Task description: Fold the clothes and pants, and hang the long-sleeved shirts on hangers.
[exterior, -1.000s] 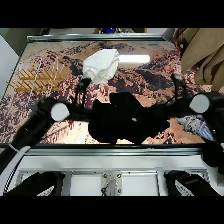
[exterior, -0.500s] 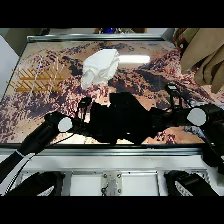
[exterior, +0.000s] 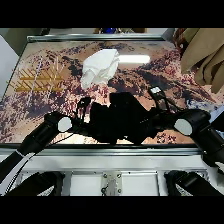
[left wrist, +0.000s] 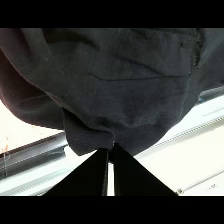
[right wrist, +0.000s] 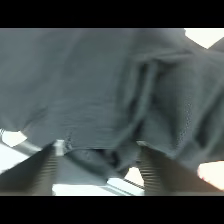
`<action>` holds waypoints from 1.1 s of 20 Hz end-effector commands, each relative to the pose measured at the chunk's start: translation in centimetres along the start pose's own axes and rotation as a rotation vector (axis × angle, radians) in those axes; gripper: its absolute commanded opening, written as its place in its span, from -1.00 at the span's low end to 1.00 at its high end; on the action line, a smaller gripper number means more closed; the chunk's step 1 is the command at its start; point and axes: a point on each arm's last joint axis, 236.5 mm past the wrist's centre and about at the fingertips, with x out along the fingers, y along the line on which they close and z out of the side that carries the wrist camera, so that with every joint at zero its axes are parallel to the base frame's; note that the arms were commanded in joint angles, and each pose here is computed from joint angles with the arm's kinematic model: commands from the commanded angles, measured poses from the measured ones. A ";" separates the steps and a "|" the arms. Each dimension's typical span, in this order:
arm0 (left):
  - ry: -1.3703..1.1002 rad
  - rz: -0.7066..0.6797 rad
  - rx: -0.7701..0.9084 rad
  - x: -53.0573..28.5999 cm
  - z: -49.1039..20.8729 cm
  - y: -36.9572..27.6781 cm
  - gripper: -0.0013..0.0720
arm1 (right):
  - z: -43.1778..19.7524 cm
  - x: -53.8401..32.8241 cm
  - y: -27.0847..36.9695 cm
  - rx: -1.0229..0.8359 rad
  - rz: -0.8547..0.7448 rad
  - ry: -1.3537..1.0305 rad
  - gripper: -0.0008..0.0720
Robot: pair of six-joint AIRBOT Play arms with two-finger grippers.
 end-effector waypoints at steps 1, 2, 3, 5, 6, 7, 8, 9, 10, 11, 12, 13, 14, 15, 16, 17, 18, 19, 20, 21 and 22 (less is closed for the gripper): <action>-0.001 0.000 -0.001 0.0 0.0 0.0 -0.92 | -0.8 0.6 3.2 -0.217 0.006 0.021 0.22; -0.001 0.000 -0.001 0.0 0.0 0.0 -0.92 | -1.0 0.9 3.4 -0.231 -0.013 0.031 0.22; -0.001 0.000 -0.001 0.0 0.0 0.0 -0.92 | -1.2 1.3 3.2 -0.193 -0.043 0.045 0.22; -0.001 0.000 -0.001 0.0 0.0 0.0 -0.92 | -2.4 2.5 2.3 -0.132 -0.099 0.113 0.22; -0.001 0.000 -0.001 0.0 0.0 0.0 -0.92 | -3.1 3.1 2.2 -0.115 -0.109 0.151 0.27; -0.002 0.000 -0.001 0.0 0.0 0.0 -0.92 | -3.7 3.7 2.2 -0.108 -0.115 0.187 0.57; -0.001 0.000 -0.001 0.0 0.0 0.0 -0.92 | -4.1 4.3 2.2 -0.106 -0.117 0.210 0.80; -0.001 0.000 -0.001 0.0 0.0 0.0 -0.92 | -4.3 4.8 2.1 -0.097 -0.123 0.225 0.81; -0.001 0.000 -0.001 0.0 0.0 0.0 -0.92 | -4.4 5.2 2.1 -0.084 -0.127 0.233 0.81; -0.001 0.000 -0.001 0.0 0.0 0.0 -0.92 | -4.3 5.5 2.1 -0.070 -0.128 0.231 0.81; -0.001 0.000 -0.001 0.0 0.0 0.0 -0.92 | -4.0 5.8 2.2 -0.057 -0.125 0.218 0.81; -0.001 0.000 -0.001 0.0 0.0 0.0 -0.92 | -3.6 6.0 2.4 -0.038 -0.120 0.197 0.79; -0.001 0.000 -0.001 0.0 0.0 0.0 -0.92 | -3.1 6.1 2.6 -0.030 -0.115 0.178 0.44; -0.001 0.000 -0.001 0.0 0.0 0.0 -0.92 | -2.8 6.1 2.6 -0.031 -0.111 0.166 -0.17; -0.001 0.000 -0.001 0.0 0.0 0.0 -0.92 | -2.7 6.1 2.7 -0.031 -0.110 0.159 -0.42; -0.001 0.000 0.000 0.0 0.0 0.0 -0.92 | -2.6 6.0 2.5 -0.034 -0.115 0.155 -0.68; -0.003 0.001 -0.001 -0.1 0.1 0.1 -0.92 | -2.3 5.8 2.2 -0.046 -0.126 0.146 -0.90; -0.018 -0.004 -0.006 -0.6 0.5 0.0 -0.92 | -1.6 5.2 1.6 -0.063 -0.141 0.130 -0.90; -0.046 -0.012 -0.006 -2.0 1.4 -0.2 -0.92 | -0.4 3.6 0.4 -0.070 -0.170 0.111 -0.90; -0.089 -0.025 -0.009 -4.3 2.8 -0.6 -0.92 | 1.1 1.3 -0.8 -0.062 -0.194 0.092 -0.90; -0.165 -0.047 -0.009 -7.7 4.7 -1.3 -0.92 | 2.8 -1.9 -2.2 -0.022 -0.213 0.069 -0.90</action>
